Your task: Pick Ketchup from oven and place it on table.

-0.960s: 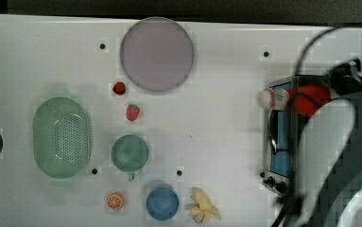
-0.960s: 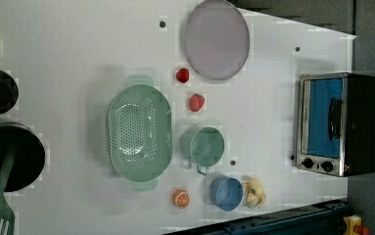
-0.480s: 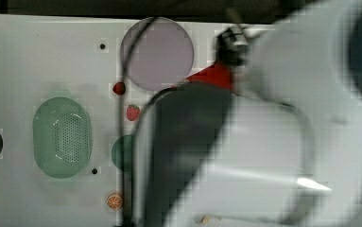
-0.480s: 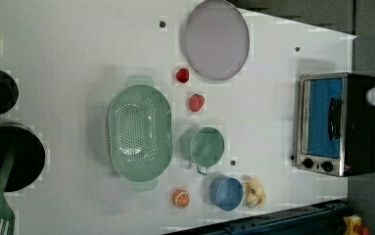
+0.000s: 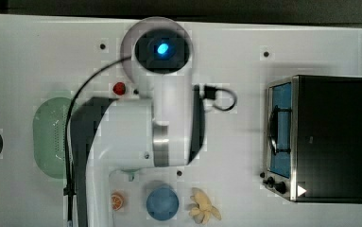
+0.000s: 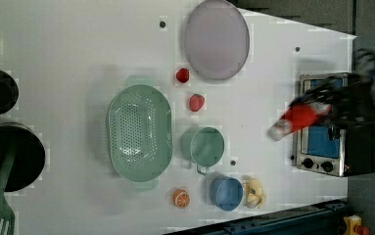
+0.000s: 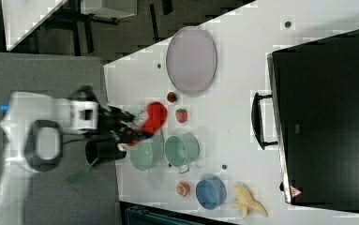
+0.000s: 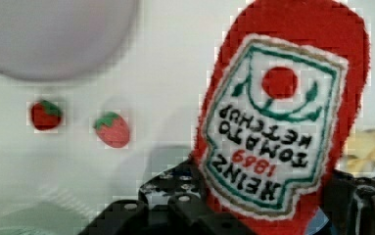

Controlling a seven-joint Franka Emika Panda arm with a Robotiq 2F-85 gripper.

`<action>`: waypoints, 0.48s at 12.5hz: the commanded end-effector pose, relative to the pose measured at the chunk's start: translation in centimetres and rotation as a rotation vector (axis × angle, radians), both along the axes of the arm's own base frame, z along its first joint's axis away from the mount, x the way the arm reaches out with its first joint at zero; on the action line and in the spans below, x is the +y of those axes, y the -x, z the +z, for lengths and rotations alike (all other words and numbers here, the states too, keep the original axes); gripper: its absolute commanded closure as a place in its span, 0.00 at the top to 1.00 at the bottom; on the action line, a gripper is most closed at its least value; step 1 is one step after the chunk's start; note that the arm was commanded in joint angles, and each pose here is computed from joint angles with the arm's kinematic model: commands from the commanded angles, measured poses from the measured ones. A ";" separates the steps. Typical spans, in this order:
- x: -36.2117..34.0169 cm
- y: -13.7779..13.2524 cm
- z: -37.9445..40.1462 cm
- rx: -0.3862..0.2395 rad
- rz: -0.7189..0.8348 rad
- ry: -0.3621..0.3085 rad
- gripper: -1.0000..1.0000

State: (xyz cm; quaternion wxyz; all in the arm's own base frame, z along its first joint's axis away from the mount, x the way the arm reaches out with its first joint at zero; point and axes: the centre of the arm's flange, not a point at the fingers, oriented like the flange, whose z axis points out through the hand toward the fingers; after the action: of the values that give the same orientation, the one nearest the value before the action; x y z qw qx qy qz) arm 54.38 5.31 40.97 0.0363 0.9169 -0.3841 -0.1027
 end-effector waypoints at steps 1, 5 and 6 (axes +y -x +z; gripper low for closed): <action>-4.2 0.7 -4.3 -0.063 -0.171 0.025 0.64; -4.8 2.1 -15.1 -0.078 -0.182 0.045 0.64; -4.8 2.0 -16.9 -0.089 -0.182 0.049 0.64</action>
State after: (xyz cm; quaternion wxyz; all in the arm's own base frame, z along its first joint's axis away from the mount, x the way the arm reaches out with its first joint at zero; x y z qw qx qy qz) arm 51.87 2.55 23.12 0.0386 0.8974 -0.4325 -0.0777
